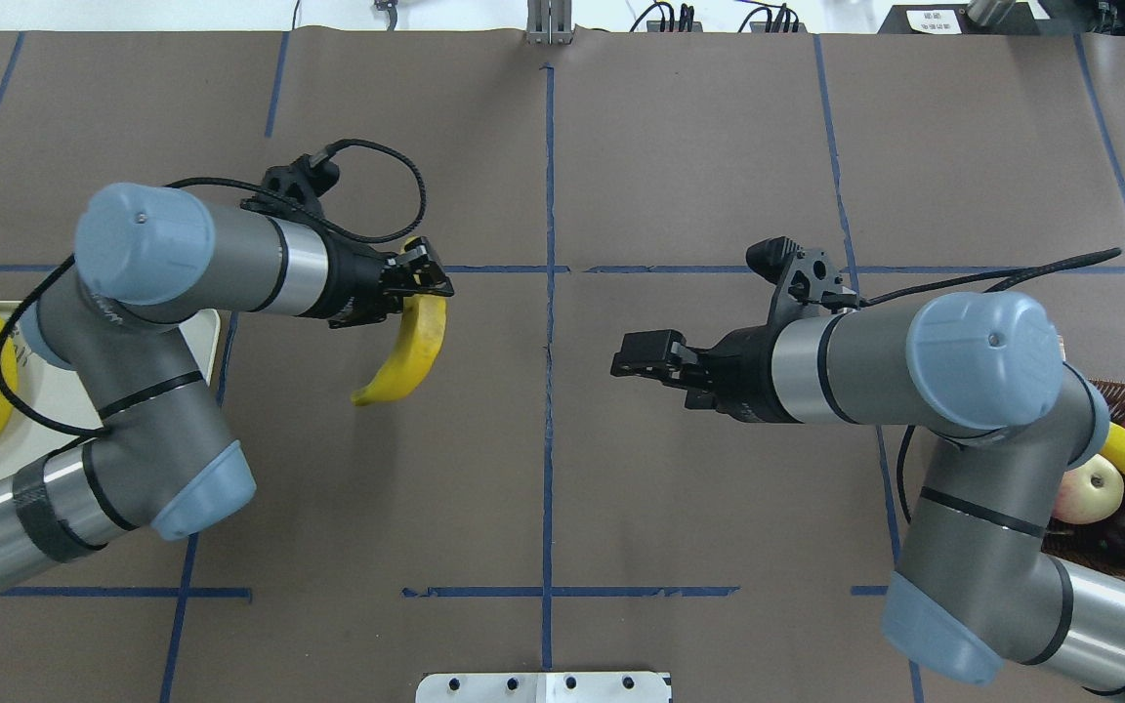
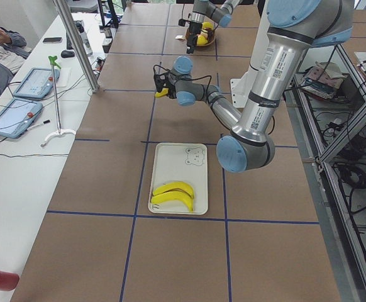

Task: Transfer all bananas from basket to plate

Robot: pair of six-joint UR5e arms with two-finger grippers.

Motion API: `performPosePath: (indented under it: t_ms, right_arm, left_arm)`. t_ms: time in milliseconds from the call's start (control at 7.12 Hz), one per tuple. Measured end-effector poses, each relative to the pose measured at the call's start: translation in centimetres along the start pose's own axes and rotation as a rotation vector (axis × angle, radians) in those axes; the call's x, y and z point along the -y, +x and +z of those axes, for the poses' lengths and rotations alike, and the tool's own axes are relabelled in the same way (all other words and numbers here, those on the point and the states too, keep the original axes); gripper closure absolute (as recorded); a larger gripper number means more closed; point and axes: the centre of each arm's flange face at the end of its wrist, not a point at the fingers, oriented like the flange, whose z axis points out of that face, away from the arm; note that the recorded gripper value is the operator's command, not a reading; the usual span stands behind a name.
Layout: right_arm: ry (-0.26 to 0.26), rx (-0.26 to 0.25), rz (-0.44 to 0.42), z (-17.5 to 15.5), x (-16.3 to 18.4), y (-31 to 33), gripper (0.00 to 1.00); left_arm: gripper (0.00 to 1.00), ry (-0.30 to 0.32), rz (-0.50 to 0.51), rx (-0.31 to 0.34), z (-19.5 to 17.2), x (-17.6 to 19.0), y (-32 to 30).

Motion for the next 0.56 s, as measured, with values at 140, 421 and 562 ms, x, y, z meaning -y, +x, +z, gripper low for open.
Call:
performPosePath:
  t_ms: [140,421,562]
  right_arm:
    - [-0.004,-0.091,-0.004,-0.5,2.1,1.6,0.00]
    - [-0.022,-0.298,-0.079,-1.6,5.2,4.5,0.00]
    - [-0.037,-0.377,-0.139,-3.2,6.3,6.2,0.00]
  left_arm:
    - [1.00,0.034,-0.041,0.093,-1.1,1.3,-1.4]
    - [1.00,0.076,-0.103,0.309,-3.1,2.1,-2.7]
    - [1.00,0.078,-0.096,0.395,-3.7,2.0,-3.7]
